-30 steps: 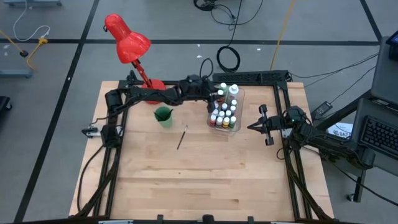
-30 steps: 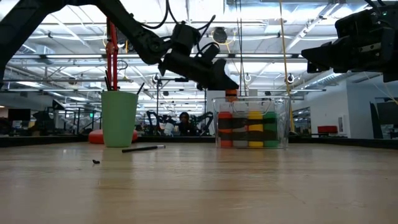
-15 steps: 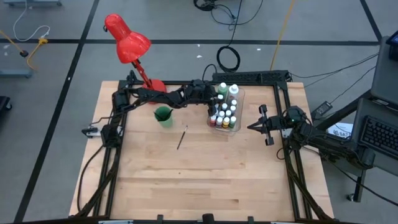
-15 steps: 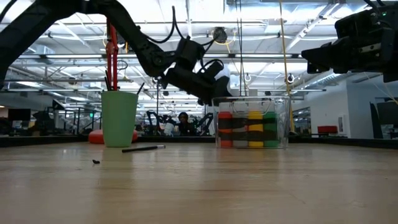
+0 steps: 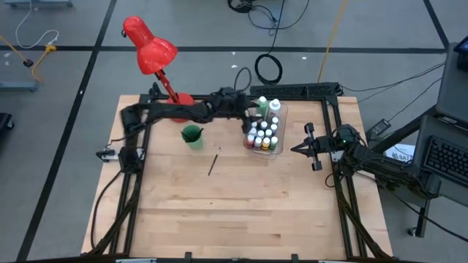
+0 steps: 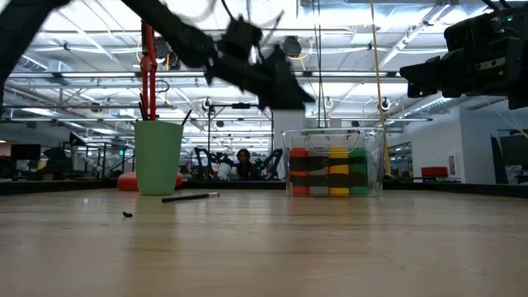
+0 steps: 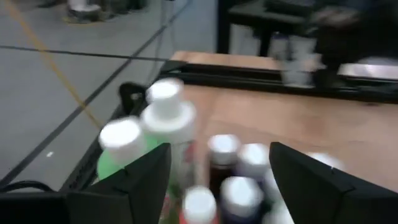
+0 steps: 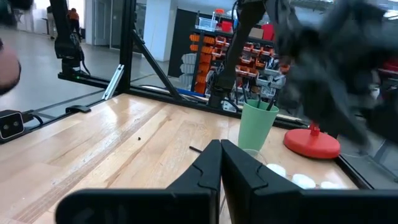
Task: Pick & Place Paint Supplies
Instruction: Put the silver paintbrush into the green cup
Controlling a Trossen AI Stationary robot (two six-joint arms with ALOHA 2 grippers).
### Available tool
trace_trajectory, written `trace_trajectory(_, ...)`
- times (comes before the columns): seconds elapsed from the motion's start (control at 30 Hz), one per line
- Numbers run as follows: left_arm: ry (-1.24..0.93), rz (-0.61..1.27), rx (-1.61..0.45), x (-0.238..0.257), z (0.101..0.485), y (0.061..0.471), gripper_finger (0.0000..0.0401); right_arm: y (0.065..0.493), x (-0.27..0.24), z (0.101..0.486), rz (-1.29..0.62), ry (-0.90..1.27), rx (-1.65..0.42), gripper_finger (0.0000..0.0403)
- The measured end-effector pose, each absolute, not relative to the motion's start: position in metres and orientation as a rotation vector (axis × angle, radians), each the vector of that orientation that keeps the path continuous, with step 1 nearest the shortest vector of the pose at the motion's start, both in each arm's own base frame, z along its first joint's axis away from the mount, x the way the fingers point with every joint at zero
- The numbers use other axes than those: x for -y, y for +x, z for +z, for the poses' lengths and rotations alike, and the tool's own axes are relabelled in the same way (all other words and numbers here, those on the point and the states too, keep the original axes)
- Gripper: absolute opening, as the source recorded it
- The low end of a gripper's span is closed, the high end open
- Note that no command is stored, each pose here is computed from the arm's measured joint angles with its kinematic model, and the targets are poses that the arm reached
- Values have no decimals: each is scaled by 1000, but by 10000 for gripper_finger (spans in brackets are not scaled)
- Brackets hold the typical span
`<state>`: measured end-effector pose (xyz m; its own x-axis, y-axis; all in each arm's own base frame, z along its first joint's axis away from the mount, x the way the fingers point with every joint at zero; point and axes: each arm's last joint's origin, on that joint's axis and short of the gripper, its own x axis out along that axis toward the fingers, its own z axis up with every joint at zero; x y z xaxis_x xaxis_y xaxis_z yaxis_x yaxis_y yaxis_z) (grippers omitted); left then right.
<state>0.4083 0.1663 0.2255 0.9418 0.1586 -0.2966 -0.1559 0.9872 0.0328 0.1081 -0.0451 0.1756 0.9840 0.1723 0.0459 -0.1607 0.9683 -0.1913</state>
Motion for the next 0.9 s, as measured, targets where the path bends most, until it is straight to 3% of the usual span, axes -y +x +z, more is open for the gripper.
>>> trace_trajectory(0.13,4,91,-371,-131,289,374,272,108,45,175,169,-186,60,4)
trace_trajectory(0.23,28,58,-478,-94,327,336,249,108,45,175,169,-185,59,4)
trace_trajectory(0.37,55,110,-643,-43,356,282,185,108,45,175,169,-184,58,4)
trace_trajectory(0.5,99,282,-607,-4,373,229,98,108,45,175,166,-184,57,4)
trace_trajectory(0.63,96,339,-489,14,355,184,16,108,45,175,166,-184,58,4)
trace_trajectory(0.9,149,248,-322,23,260,155,5,109,46,174,164,-187,49,4)
